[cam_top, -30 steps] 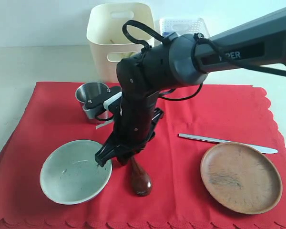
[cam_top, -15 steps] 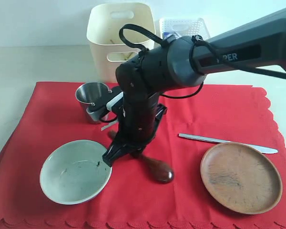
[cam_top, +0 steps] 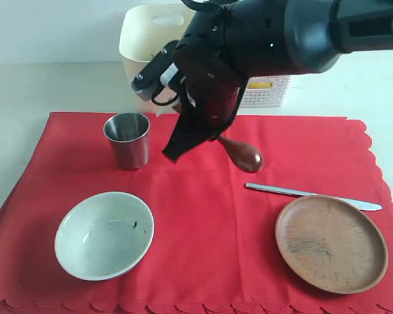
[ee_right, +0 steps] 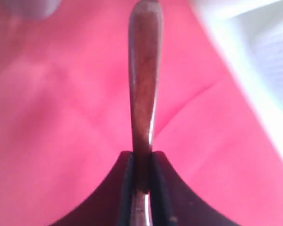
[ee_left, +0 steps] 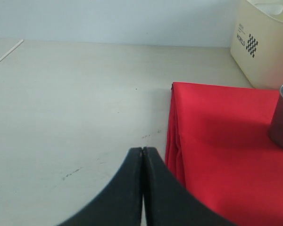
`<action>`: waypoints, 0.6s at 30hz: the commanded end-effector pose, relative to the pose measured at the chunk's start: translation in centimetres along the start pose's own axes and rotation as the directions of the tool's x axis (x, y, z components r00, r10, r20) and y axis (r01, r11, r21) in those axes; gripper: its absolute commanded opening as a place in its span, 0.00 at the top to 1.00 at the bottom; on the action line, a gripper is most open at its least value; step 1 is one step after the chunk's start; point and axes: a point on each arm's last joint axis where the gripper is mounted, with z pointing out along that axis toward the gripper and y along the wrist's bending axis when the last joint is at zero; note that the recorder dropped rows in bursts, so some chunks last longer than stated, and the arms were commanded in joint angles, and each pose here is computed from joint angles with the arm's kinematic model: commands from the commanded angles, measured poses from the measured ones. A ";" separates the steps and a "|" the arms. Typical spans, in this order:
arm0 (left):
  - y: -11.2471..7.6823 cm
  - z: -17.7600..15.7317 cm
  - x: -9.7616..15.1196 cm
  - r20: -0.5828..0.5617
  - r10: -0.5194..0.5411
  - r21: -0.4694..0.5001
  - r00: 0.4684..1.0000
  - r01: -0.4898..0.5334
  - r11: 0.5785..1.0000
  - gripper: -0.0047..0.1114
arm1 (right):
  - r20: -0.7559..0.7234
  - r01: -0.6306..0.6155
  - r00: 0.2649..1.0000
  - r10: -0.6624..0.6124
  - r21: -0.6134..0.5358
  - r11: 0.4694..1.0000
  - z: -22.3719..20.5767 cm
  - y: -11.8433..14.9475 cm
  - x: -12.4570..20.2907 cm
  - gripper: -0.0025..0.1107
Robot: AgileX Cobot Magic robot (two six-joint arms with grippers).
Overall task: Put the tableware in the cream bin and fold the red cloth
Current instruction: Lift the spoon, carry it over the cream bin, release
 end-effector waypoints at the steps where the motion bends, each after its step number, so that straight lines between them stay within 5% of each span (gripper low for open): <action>1: 0.0 0.1 0.0 -0.001 -0.005 0.002 1.000 0.005 1.000 0.95 | 0.217 -0.041 0.976 0.011 0.135 0.990 -1.5 -1.8 -1.7 0.98; 4: 0.0 0.1 0.0 -0.001 -0.005 0.002 1.000 0.005 1.000 0.95 | 0.357 -0.076 0.934 -0.001 0.202 0.976 -1.9 -2.8 -2.9 0.98; 12: 0.0 0.1 0.0 -0.001 -0.005 0.002 1.000 0.005 1.000 0.95 | 0.632 -0.290 0.753 0.183 0.070 0.954 -2.0 -6.6 -4.7 0.98; 18: 0.0 0.1 0.0 -0.001 -0.005 0.002 1.000 0.005 1.000 0.95 | 0.700 -0.538 0.584 0.412 -0.047 0.842 -1.4 -8.1 -5.6 0.98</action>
